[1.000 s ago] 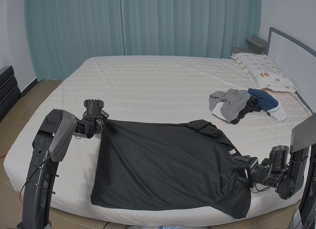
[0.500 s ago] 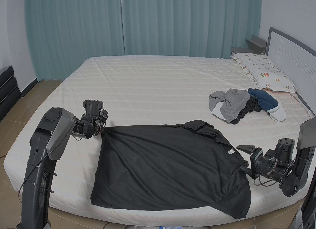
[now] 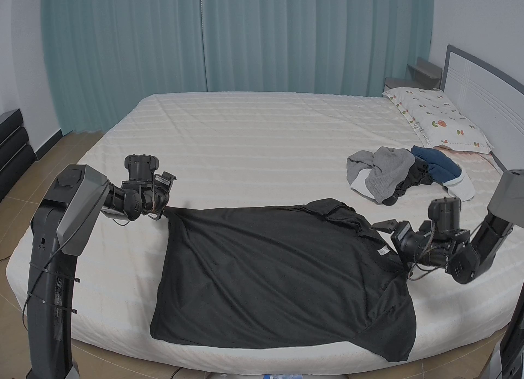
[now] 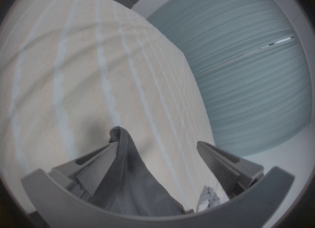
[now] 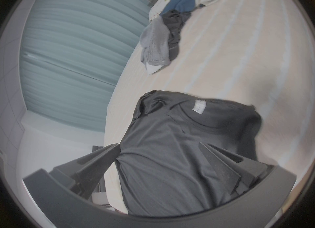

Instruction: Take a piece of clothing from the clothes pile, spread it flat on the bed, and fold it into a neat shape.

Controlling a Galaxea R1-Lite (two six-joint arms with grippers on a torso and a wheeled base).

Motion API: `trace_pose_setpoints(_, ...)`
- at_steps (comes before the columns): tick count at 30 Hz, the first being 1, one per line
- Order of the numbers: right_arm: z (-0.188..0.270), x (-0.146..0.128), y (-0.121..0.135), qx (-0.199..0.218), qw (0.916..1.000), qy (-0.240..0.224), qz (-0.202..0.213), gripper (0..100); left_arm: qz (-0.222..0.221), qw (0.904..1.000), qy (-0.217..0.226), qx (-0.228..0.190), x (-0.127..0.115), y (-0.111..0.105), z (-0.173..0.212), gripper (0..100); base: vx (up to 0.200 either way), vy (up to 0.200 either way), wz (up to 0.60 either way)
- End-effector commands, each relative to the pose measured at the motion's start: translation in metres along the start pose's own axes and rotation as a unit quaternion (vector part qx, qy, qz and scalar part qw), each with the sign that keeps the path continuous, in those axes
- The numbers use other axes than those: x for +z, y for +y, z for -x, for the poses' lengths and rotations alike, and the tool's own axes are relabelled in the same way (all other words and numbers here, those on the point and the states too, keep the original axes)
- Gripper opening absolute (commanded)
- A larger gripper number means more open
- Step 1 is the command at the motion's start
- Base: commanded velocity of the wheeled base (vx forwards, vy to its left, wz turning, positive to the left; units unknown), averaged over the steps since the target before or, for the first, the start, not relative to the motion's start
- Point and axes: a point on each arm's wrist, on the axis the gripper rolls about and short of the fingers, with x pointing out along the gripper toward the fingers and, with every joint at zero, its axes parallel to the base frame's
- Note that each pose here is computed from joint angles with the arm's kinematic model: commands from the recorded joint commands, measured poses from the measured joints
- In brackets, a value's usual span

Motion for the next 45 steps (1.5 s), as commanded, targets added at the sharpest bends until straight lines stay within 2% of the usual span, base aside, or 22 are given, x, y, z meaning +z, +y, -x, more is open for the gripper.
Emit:
trace_pose_setpoints(1,-0.041,-0.005,0.053,0.011,0.9966,0.009,0.081,100,0.029,0.9985,0.044,-0.013,0.010,-0.005,0.022,100,0.000,0.000,0.00)
trace_pose_setpoints(2,-0.058,-0.007,0.059,0.010,0.9942,0.004,0.107,100,0.028,0.9985,0.045,-0.011,0.009,-0.003,0.020,100,0.000,0.000,0.00)
trace_pose_setpoints(4,-0.076,-0.007,0.065,0.003,0.9919,-0.007,0.127,100,0.028,0.9985,0.045,-0.010,0.009,-0.002,0.019,100,0.000,0.000,0.00)
trace_pose_setpoints(7,-0.100,-0.007,0.072,-0.010,0.9907,-0.006,0.136,100,0.029,0.9985,0.046,-0.009,0.009,-0.003,0.020,100,0.000,0.000,0.00)
trace_pose_setpoints(10,-0.124,-0.009,0.074,-0.024,0.9901,0.004,0.138,100,0.029,0.9984,0.048,-0.004,0.008,0.000,0.021,100,0.000,0.000,0.00)
trace_pose_setpoints(19,-0.173,0.002,0.074,-0.063,0.9890,-0.009,0.134,100,0.028,0.9986,0.045,-0.006,0.009,0.003,0.019,100,0.000,0.000,0.00)
trace_pose_setpoints(34,-0.208,0.024,0.079,-0.065,0.9889,-0.048,0.125,100,0.029,0.9987,0.042,-0.002,0.008,0.003,0.019,100,0.000,0.000,0.00)
trace_pose_setpoints(35,-0.208,0.024,0.079,-0.065,0.9889,-0.048,0.125,0,0.029,0.9987,0.042,-0.002,0.008,0.003,0.019,100,0.000,0.000,0.00)
trace_pose_setpoints(40,-0.218,0.022,0.065,-0.072,0.9884,-0.052,0.123,0,0.029,0.9988,0.040,-0.002,0.008,0.004,0.019,100,0.000,0.000,0.00)
trace_pose_setpoints(45,-0.217,0.034,0.071,-0.040,0.9877,-0.093,0.119,0,0.028,0.9988,0.039,-0.002,0.008,0.004,0.019,100,0.000,0.000,0.00)
